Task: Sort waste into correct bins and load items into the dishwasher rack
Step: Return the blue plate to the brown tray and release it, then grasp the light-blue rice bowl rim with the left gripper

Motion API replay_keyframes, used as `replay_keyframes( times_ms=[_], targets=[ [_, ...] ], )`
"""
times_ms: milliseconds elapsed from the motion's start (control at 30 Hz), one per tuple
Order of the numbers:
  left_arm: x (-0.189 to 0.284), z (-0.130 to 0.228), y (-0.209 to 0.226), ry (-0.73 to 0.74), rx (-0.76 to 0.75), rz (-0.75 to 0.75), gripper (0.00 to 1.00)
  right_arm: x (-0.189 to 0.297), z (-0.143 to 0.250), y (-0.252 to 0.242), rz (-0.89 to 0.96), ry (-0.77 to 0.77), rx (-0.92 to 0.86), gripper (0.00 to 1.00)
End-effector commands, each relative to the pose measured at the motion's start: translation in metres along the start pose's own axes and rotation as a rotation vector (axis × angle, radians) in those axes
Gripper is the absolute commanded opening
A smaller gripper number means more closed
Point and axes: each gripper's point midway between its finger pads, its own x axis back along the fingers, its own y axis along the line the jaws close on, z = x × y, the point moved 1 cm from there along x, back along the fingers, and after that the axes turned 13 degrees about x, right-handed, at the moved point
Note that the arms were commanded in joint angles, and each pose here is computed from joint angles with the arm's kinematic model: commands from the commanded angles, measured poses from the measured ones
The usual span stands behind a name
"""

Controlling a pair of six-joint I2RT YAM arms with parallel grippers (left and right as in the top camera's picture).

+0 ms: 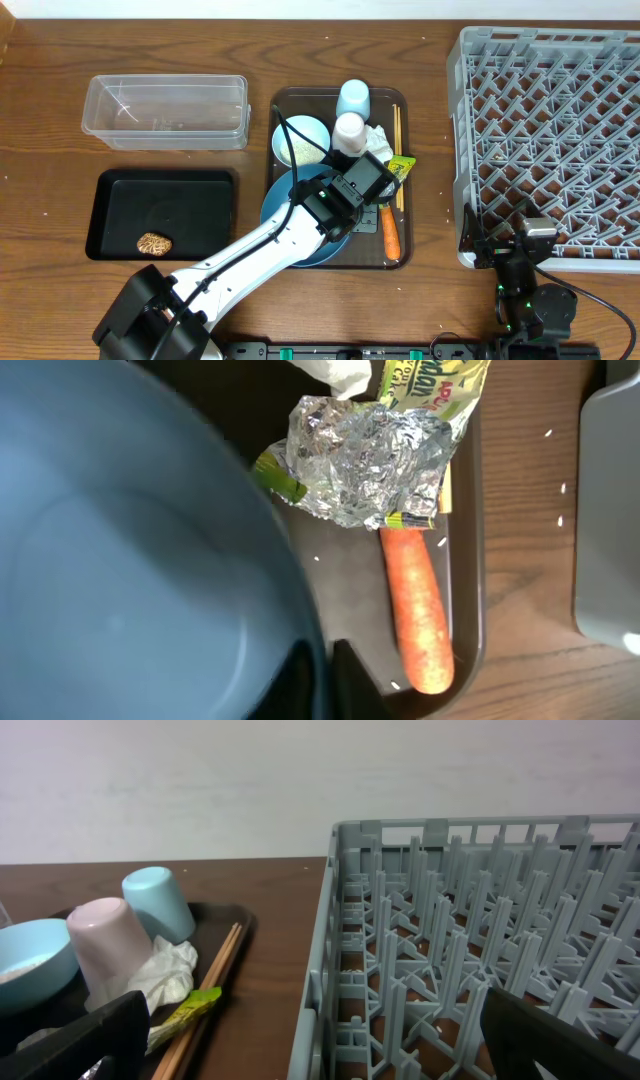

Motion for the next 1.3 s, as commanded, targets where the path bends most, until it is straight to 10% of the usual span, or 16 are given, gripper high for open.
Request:
replay_keyframes(
  times_ms=[0, 300, 567, 1267],
  targets=[
    [0.001, 0.004, -0.004, 0.027, 0.007, 0.017, 0.14, 0.000, 0.001, -0.005, 0.024, 0.002, 0.001, 0.99],
    [0.004, 0.010, -0.005, 0.053, -0.001, 0.021, 0.27, 0.000, 0.001, -0.005, 0.024, 0.002, 0.001, 0.99],
    [0.037, -0.044, 0.011, -0.113, -0.091, -0.080, 0.76, 0.000, 0.001, -0.005, 0.024, 0.002, 0.001, 0.99],
    [-0.020, -0.128, 0.036, -0.150, -0.289, -0.060, 0.74, 0.000, 0.001, -0.005, 0.024, 0.002, 0.001, 0.99]
  ],
)
